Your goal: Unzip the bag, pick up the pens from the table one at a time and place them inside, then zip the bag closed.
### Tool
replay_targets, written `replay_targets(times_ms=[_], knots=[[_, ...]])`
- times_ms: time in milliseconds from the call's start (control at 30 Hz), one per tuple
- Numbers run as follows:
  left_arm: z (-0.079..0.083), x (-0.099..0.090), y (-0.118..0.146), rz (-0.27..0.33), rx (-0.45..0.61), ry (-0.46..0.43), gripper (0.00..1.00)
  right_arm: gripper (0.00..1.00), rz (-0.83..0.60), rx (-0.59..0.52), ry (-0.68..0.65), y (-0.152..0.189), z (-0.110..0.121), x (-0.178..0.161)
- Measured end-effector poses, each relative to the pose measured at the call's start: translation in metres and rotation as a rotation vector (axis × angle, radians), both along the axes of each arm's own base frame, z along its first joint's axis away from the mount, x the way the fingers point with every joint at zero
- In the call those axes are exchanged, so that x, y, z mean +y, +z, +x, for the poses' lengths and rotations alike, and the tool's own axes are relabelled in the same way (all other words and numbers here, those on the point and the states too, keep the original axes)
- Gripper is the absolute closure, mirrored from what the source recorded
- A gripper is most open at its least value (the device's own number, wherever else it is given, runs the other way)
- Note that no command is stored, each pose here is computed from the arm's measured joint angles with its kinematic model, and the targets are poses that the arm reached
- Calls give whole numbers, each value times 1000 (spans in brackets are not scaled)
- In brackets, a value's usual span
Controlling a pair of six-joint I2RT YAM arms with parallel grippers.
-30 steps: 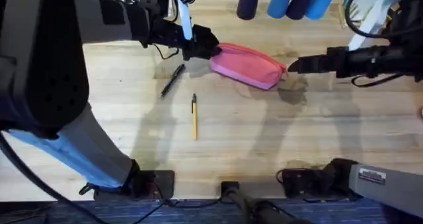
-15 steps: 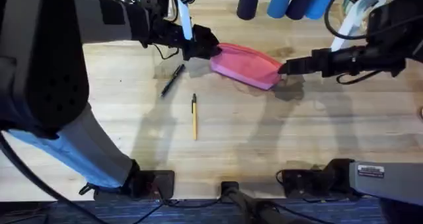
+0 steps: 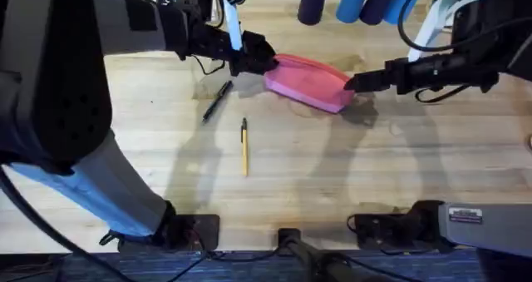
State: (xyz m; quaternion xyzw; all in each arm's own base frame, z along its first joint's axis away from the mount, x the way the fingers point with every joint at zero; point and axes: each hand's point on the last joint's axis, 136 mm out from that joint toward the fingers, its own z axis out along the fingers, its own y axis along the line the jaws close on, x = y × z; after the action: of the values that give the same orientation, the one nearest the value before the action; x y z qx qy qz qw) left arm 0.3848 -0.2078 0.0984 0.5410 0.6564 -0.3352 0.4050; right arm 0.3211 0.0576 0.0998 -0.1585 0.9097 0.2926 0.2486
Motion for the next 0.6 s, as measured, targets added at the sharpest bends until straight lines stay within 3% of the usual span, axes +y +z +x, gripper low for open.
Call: replay_targets(times_ms=[233,367,400,600], knots=[[0,0,0,0,0,0,959,259,0,0,14,-2,1,4],[0,0,0,0,0,0,959,458,6,27,13,-9,0,4],[0,0,0,0,0,0,959,605,7,34,14,-12,0,5],[0,0,0,0,0,0,959,751,7,33,14,-12,0,5]])
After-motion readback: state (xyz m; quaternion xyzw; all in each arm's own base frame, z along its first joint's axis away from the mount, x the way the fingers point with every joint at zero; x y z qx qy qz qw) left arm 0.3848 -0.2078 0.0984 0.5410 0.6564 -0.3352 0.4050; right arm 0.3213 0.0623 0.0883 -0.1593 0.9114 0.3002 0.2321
